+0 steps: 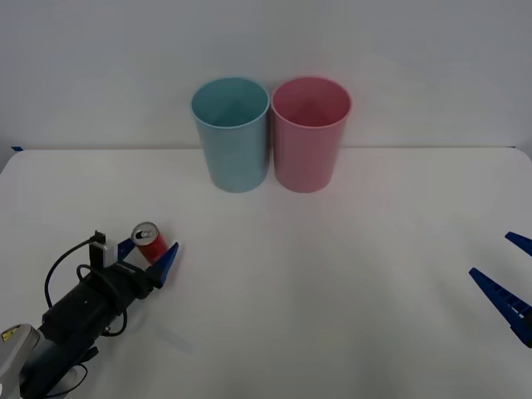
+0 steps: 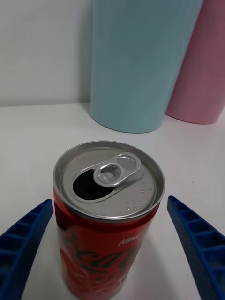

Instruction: Grasp the object on the table and drop it into the matching bin: aluminum can to the light blue bin, PET bottle to the pink bin.

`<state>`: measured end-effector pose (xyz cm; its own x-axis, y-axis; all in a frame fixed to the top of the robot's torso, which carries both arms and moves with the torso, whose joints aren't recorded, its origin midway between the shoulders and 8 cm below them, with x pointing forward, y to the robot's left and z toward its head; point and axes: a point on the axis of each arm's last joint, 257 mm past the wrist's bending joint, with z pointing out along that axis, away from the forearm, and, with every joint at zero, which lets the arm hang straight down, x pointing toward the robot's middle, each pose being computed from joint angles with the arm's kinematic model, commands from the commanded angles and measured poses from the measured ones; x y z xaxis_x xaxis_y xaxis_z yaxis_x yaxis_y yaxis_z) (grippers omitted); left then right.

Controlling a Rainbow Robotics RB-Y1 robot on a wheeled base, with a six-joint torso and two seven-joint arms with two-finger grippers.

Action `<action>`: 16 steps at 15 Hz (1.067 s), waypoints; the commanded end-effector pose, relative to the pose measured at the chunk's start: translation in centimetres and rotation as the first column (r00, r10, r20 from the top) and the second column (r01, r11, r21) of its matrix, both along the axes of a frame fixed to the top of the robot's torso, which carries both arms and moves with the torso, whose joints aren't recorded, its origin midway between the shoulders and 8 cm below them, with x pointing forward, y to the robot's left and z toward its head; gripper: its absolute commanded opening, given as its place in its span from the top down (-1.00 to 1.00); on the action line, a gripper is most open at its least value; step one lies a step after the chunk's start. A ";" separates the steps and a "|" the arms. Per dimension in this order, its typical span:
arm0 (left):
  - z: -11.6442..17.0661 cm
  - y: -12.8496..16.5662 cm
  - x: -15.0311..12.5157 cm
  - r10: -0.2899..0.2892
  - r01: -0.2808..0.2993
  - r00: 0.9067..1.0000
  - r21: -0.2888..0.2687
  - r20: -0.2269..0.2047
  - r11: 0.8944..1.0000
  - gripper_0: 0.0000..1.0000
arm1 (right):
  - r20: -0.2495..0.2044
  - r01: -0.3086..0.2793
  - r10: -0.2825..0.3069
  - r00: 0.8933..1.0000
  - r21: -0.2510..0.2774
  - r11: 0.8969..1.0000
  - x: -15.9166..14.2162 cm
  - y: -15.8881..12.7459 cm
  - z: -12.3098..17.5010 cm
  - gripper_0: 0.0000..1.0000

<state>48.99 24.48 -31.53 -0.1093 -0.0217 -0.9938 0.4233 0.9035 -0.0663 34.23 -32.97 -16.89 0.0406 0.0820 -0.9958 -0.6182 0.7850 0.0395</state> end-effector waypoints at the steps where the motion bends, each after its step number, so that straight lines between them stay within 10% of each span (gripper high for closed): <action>1: 0.1 -0.1 0.1 -0.001 0.001 1.000 0.002 0.004 1.000 1.00 | 0.000 0.000 0.000 1.000 0.000 1.000 0.0 0.0 0.0 -1.00; 9: 0.1 0.3 0.0 0.006 -0.006 1.000 0.000 0.006 1.000 1.00 | 0.000 0.000 0.000 1.000 0.000 1.000 0.0 0.0 0.0 -1.00; 16: 4.7 0.8 -1.6 -0.002 0.003 0.996 -0.014 0.092 1.000 1.00 | 0.000 0.000 0.000 1.000 0.000 1.000 0.0 0.0 0.0 -1.00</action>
<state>47.64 25.23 -27.57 -0.0308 -0.0325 -0.9990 0.4289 0.9023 -0.0426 34.23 -32.97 -16.89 0.0406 0.0820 -0.9958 -0.6182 0.7850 0.0395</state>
